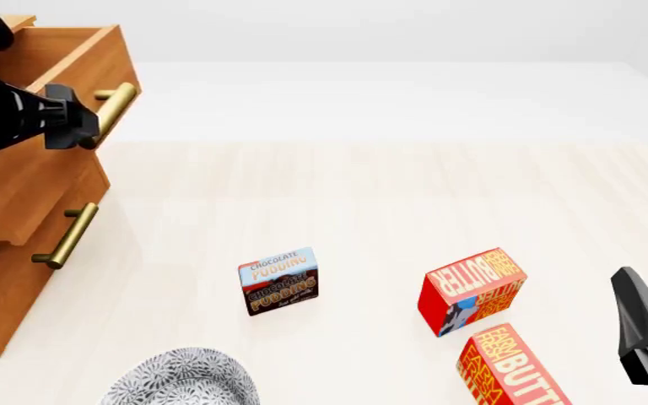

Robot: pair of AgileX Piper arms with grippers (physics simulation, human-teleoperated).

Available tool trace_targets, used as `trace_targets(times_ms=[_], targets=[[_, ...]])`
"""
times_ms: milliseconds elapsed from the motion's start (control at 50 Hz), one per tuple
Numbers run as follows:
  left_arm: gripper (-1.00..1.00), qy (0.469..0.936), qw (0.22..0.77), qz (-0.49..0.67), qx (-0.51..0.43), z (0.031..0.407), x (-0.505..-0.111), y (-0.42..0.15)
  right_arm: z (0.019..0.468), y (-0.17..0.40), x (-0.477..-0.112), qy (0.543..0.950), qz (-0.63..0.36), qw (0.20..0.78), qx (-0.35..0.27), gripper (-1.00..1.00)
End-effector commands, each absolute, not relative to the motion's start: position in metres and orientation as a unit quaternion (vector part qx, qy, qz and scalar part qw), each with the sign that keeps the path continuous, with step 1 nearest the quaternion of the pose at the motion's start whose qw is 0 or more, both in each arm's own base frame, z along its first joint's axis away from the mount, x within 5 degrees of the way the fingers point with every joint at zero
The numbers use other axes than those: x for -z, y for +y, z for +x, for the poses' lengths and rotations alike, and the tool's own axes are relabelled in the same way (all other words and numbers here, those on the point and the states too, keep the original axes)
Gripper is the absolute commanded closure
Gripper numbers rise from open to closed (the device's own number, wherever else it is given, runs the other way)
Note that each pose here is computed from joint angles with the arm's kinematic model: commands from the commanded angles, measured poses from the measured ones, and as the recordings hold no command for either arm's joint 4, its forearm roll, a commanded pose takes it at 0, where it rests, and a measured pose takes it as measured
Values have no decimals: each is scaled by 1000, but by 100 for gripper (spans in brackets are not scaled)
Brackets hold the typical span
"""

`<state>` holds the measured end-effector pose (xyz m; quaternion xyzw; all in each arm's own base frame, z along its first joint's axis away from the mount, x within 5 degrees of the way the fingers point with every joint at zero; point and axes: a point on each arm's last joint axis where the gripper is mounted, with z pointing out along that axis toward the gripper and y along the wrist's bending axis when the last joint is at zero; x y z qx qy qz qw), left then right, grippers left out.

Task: Put the chocolate pudding in the top drawer of the cabinet and close it.

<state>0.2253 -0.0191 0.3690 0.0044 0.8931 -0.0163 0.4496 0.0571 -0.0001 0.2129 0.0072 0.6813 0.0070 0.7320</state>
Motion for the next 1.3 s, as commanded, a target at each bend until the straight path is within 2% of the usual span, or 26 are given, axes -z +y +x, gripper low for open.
trace_targets(times_ms=[20,1300], targets=[[-100,915,396,64,40,228,-333,-39,57,0,-213,681,7,732,-7,-100],[-100,909,387,126,85,225,-340,-83,57,0,-213,681,7,732,-7,-100]])
